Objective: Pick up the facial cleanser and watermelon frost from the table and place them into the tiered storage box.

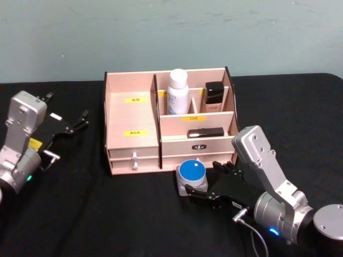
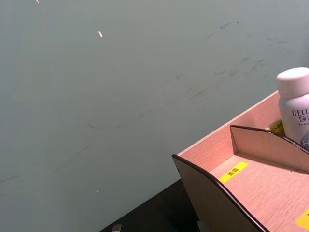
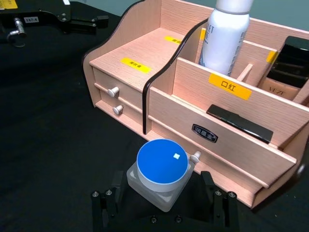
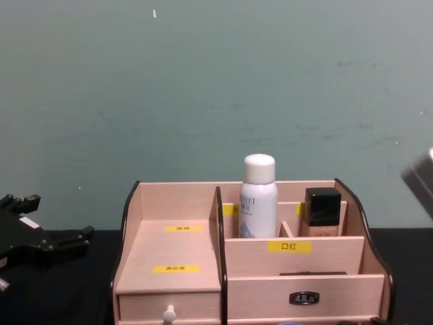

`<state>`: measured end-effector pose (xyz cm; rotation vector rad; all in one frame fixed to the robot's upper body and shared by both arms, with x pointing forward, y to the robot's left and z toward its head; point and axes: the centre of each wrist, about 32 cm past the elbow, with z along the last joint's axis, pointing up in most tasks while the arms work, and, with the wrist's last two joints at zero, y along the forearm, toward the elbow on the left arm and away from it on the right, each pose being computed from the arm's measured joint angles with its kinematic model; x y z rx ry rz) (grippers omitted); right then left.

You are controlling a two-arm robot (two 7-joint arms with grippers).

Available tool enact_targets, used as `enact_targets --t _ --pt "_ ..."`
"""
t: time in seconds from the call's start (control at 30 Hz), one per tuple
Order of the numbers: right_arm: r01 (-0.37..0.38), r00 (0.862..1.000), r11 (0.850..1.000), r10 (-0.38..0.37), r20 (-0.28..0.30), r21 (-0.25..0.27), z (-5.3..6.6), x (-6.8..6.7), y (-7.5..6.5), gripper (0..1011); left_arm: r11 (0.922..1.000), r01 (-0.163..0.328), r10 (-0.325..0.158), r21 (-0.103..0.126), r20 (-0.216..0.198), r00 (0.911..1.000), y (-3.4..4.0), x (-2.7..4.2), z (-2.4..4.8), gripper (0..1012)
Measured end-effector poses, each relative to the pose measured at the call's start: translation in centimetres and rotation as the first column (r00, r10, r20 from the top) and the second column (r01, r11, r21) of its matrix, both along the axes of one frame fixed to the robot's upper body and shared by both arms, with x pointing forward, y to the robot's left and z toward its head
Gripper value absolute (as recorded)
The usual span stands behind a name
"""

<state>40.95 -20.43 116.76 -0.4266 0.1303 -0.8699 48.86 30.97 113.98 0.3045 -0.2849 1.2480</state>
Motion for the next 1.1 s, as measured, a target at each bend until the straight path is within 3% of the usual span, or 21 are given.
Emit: enact_targets --t 0.37,1.1 --pt "-0.004 1.0 1.0 0.004 0.016 -0.008 -0.6 1.3 0.9 1002 1.0 0.0 0.0 0.0 0.0 1.0 0.0 0.0 0.0 1010" --pt "-0.008 1.0 1.0 0.009 0.023 -0.008 -1.4 2.4 1.8 1002 1.0 0.0 0.0 0.0 0.0 1.0 0.0 0.0 0.0 1010"
